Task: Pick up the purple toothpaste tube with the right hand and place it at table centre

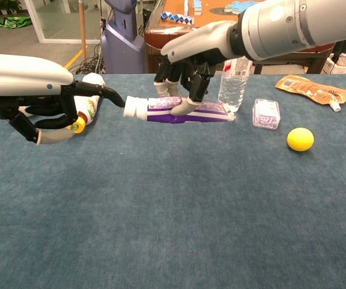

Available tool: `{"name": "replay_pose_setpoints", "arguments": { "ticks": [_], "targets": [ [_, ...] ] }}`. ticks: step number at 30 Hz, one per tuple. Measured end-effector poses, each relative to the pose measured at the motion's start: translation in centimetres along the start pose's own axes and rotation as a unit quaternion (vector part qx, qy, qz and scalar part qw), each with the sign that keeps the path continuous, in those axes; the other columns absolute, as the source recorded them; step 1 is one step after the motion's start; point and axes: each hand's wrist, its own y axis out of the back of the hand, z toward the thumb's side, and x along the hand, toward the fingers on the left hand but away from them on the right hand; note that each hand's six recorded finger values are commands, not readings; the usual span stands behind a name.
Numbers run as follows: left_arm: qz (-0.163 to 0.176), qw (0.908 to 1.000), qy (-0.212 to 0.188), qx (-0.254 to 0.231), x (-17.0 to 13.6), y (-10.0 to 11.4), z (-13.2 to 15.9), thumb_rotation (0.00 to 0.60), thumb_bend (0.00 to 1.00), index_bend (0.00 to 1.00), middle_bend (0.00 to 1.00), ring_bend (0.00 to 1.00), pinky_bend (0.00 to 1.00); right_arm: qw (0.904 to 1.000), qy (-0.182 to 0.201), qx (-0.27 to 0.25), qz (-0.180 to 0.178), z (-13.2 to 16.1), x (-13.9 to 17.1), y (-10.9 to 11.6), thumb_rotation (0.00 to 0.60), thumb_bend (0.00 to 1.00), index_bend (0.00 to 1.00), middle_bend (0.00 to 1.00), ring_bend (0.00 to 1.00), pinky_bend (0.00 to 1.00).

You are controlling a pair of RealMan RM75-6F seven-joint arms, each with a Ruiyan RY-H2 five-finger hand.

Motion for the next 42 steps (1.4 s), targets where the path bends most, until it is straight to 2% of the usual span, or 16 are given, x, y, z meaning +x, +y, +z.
{"name": "replay_pose_setpoints", "arguments": {
  "ticks": [8,10,15,19,22,24,26,27,30,34,37,42],
  "targets": [
    [0.003,1.0,0.003,-0.002,0.0,0.0,-0.1,0.6,0.46,0.06,0.82,0.83,0.89,0.9999,0.004,-0.012,-0.01,-0.1,0.1,0.1,0.6,0.87,0.97,0.86,0.71,0.47],
    [0.009,0.9999,0.008,-0.003,-0.2,0.2,-0.3,0.6,0.46,0.04,0.78,0.78,0.87,0.9998,0.002,-0.017,-0.012,-0.3,0.2,0.2,0.6,0.87,0.97,0.86,0.72,0.47],
    [0.033,0.9983,0.041,-0.024,-1.5,0.7,-1.7,0.6,0.45,0.02,0.59,0.61,0.83,0.9987,-0.005,-0.045,-0.025,-1.2,0.9,0.1,0.6,0.87,0.97,0.86,0.72,0.48],
    [0.064,0.9919,0.082,-0.074,-3.0,1.4,-3.3,0.6,0.33,0.01,0.47,0.47,0.72,0.9969,-0.005,-0.069,-0.038,-1.8,1.5,-0.2,0.6,0.87,0.97,0.86,0.72,0.51],
    [0.089,0.9809,0.115,-0.129,-4.4,1.7,-4.7,0.585,0.26,0.0,0.37,0.37,0.62,0.9956,-0.002,-0.082,-0.044,-2.1,1.8,-0.7,0.6,0.87,0.97,0.86,0.73,0.56],
    [0.104,0.9731,0.131,-0.158,-5.2,1.8,-5.3,0.513,0.23,0.0,0.32,0.29,0.55,0.9948,0.0,-0.092,-0.045,-2.3,2.0,-1.3,0.6,0.87,0.97,0.86,0.73,0.59],
    [0.121,0.9623,0.15,-0.192,-6.2,2.0,-6.1,0.394,0.21,0.0,0.25,0.23,0.49,0.9936,0.001,-0.103,-0.047,-2.4,2.1,-1.6,0.6,0.87,0.97,0.86,0.74,0.62],
    [0.128,0.9577,0.156,-0.205,-6.5,2.1,-6.4,0.358,0.19,0.0,0.23,0.21,0.47,0.9928,0.001,-0.11,-0.048,-2.4,2.1,-1.8,0.6,0.87,0.97,0.86,0.74,0.63],
    [0.146,0.9428,0.169,-0.247,-7.4,2.2,-7.0,0.28,0.16,0.0,0.19,0.17,0.44,0.9905,0.006,-0.127,-0.053,-2.3,2.2,-2.3,0.6,0.87,0.98,0.86,0.75,0.67],
    [0.166,0.9216,0.179,-0.302,-8.4,2.4,-7.7,0.207,0.13,0.0,0.15,0.14,0.39,0.9878,0.018,-0.142,-0.06,-1.6,2.3,-2.9,0.6,0.87,0.98,0.87,0.76,0.69],
    [0.183,0.908,0.179,-0.331,-8.9,2.7,-8.0,0.111,0.1,0.0,0.14,0.14,0.36,0.9851,0.026,-0.156,-0.068,-1.0,2.2,-3.2,0.6,0.87,0.98,0.87,0.77,0.7],
    [0.206,0.8944,0.169,-0.36,-9.0,3.5,-8.0,0.023,0.07,0.0,0.11,0.1,0.28,0.9784,0.044,-0.184,-0.082,0.6,1.9,-3.8,0.6,0.87,1.0,0.88,0.79,0.72]
  ]
}}
